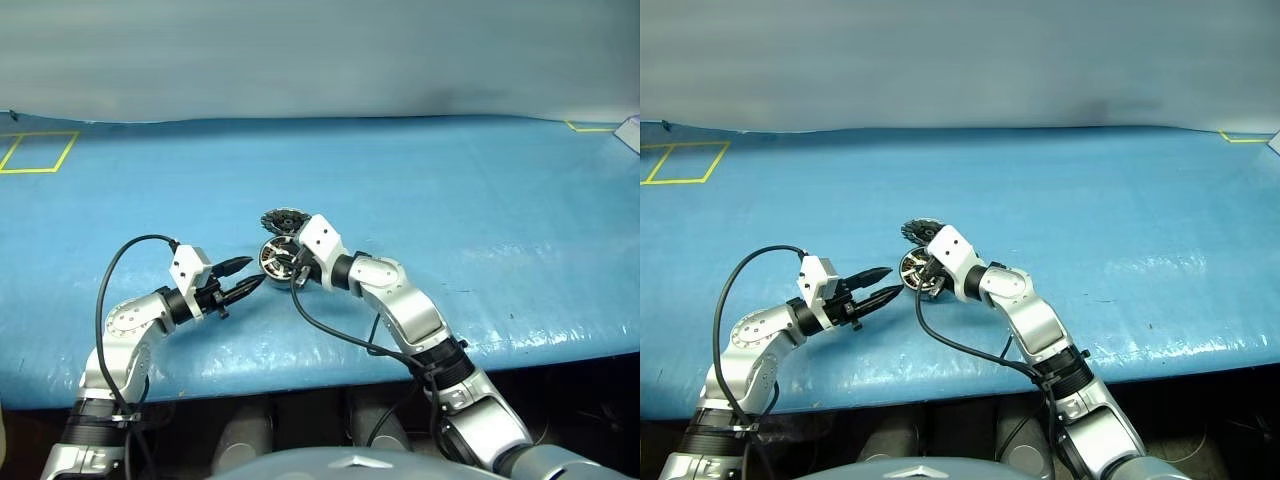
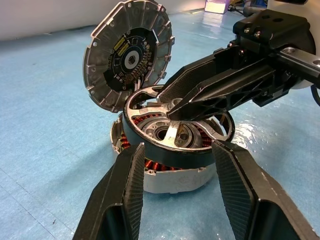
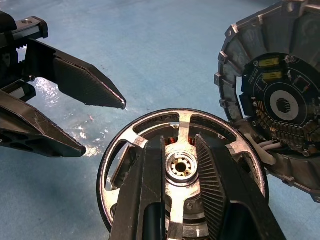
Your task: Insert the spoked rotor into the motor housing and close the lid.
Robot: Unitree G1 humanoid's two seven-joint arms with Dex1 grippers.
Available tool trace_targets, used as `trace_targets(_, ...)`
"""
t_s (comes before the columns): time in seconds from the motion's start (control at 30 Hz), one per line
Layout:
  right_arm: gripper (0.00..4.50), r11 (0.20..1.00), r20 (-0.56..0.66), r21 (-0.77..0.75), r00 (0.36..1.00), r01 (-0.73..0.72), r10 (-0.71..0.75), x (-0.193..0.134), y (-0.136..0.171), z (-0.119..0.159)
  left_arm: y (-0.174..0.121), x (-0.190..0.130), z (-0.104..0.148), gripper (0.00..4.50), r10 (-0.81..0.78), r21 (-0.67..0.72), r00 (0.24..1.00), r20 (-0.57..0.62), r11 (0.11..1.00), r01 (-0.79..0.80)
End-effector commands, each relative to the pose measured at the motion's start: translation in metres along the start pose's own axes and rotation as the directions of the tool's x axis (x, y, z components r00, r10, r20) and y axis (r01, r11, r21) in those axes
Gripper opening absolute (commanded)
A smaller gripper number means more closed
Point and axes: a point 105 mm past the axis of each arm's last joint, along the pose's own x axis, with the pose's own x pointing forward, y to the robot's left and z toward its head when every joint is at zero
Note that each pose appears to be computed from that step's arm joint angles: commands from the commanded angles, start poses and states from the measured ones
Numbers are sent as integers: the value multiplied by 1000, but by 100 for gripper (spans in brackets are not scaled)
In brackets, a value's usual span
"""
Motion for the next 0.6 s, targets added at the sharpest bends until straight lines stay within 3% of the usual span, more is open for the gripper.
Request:
trace_targets(0.03, 55, 1000, 63, -18, 998, 20, -18, 0, -4, 18, 3, -3, 6, 231, 14, 28, 1000, 13, 1000, -14)
trace_targets(0.6, 55, 1000, 51, -6, 998, 28, -27, 5, -7, 11, 3, -5, 3, 231, 25, 23, 1000, 15, 999, -25)
